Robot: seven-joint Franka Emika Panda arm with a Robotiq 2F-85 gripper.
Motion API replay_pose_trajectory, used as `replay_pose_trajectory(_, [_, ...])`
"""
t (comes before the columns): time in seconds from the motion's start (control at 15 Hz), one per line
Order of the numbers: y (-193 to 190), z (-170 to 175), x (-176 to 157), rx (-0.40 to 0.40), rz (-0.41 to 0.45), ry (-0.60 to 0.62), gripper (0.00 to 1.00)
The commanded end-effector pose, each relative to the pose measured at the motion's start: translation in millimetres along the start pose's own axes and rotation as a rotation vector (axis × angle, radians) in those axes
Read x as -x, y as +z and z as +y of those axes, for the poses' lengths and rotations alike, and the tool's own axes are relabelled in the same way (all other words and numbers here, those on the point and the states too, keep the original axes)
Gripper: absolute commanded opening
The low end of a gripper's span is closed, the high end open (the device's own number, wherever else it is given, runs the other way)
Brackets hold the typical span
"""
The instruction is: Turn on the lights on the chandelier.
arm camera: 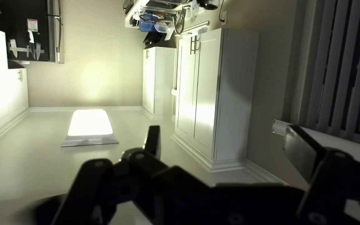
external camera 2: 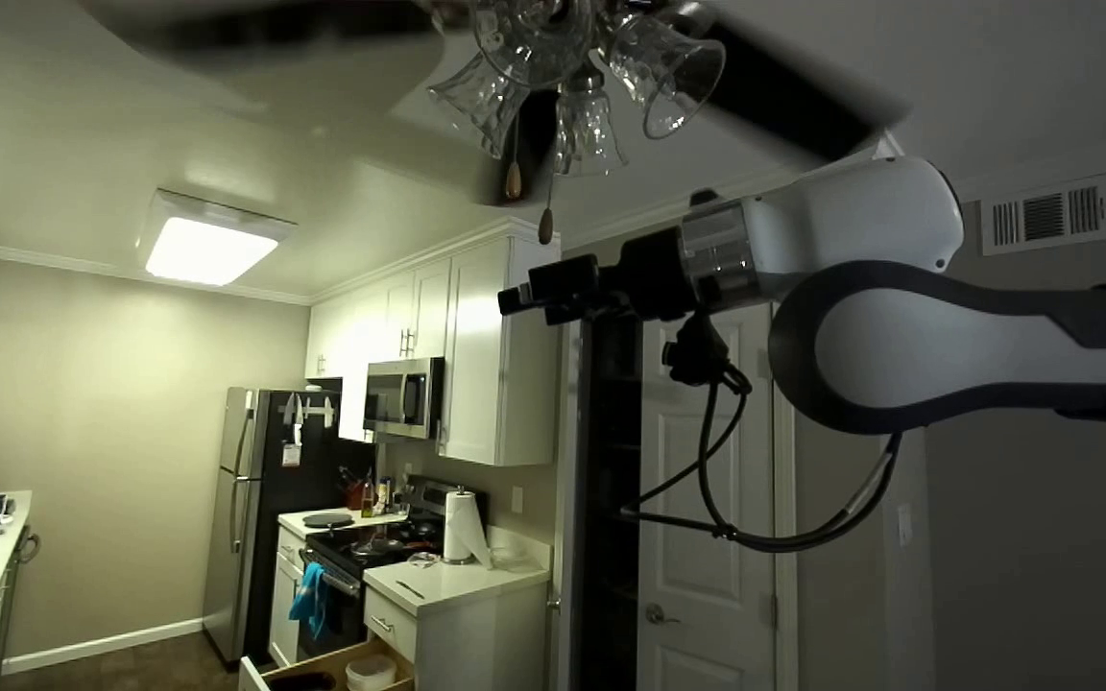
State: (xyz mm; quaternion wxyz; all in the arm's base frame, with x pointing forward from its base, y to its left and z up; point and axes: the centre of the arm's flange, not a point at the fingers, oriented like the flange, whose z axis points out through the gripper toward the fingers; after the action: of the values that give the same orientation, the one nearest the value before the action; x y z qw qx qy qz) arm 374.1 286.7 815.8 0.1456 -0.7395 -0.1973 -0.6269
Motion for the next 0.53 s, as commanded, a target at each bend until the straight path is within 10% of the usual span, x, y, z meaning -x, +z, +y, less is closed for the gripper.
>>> replay_pose_trajectory(0.0, [0.1,-0.1,0.1,0.0,0.0,0.0,1.0])
replay_pose_trajectory(0.47, [12.5,49.2,-48.3,0.227,0.314,0.025,1.0])
